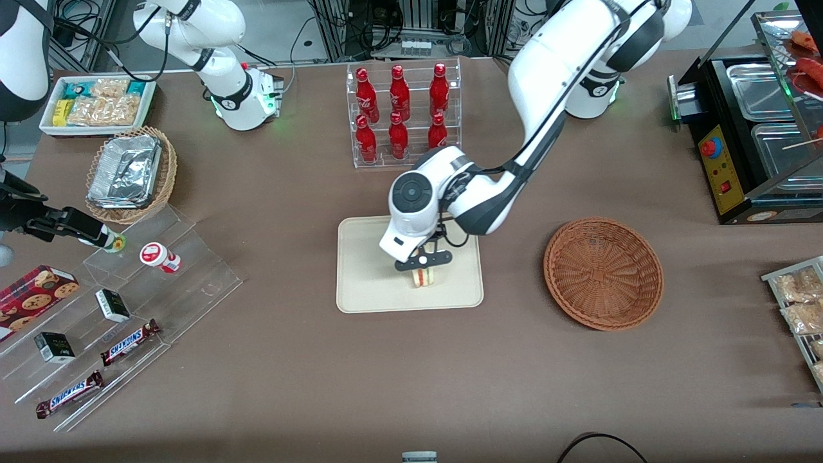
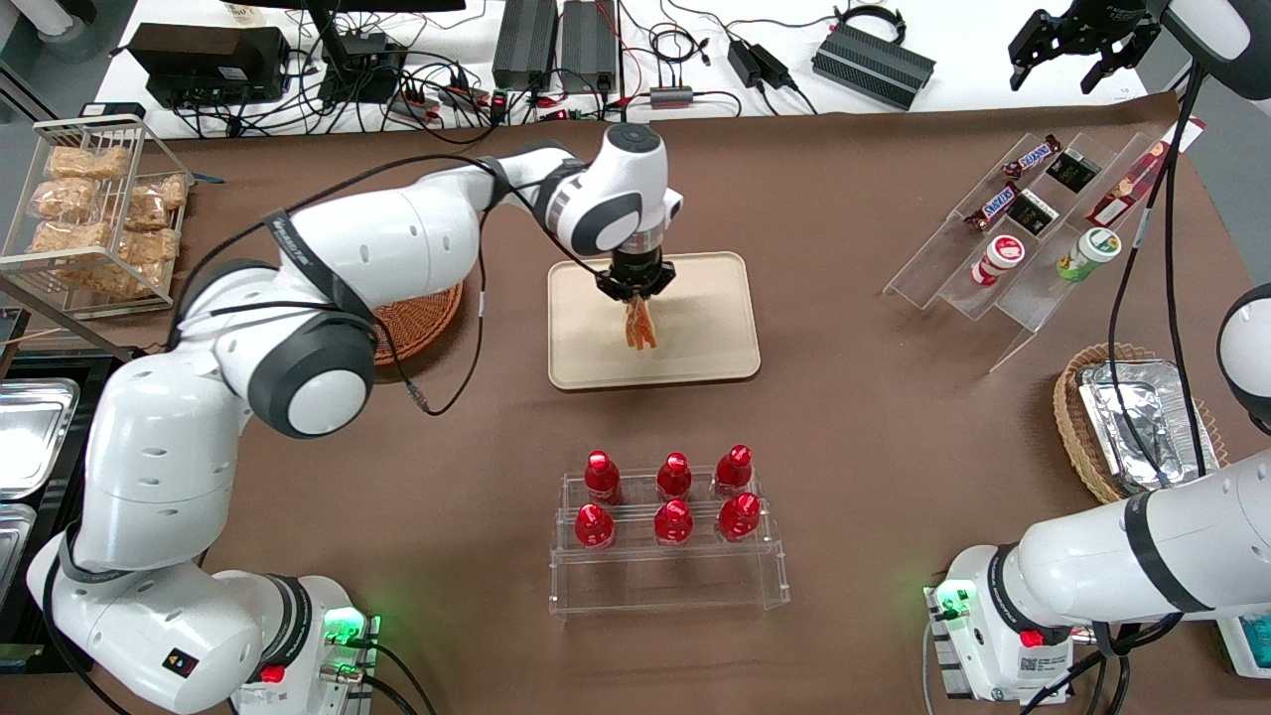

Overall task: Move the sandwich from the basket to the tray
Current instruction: 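Lift the sandwich and carry it with the left gripper over the tray, then lower the sandwich onto the tray and open the left gripper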

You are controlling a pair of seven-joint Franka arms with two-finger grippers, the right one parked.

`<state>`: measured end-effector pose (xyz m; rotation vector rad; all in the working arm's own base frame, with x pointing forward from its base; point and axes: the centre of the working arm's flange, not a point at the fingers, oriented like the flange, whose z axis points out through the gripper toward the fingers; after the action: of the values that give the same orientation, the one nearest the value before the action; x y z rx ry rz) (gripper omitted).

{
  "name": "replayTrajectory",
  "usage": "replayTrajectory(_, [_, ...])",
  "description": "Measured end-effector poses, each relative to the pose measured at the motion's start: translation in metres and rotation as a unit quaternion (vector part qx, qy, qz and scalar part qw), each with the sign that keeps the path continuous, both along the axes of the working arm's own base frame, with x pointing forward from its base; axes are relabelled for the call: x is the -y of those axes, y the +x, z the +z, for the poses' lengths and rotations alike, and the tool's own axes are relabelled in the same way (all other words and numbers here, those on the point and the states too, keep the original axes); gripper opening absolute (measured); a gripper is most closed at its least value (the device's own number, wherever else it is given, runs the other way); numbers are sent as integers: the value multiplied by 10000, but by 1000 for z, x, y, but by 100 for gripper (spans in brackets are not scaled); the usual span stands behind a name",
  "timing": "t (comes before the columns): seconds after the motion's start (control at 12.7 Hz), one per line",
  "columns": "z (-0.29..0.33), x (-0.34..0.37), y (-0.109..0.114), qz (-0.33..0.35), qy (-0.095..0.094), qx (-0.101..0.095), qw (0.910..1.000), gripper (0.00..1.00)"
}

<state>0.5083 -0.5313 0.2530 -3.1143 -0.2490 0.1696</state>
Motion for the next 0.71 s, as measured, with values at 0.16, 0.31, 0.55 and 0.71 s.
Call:
replayTrajectory(0.16, [-7, 11, -4, -27, -21, -2, 10000, 15])
replayTrajectory(0.31, [-7, 16, -7, -2, -25, 6, 10000, 15])
replayTrajectory(0.55, [-8, 15, -6, 129, 1, 14, 9999, 15])
replayTrajectory(0.71, [-13, 14, -5, 163, 29, -9, 9999, 15])
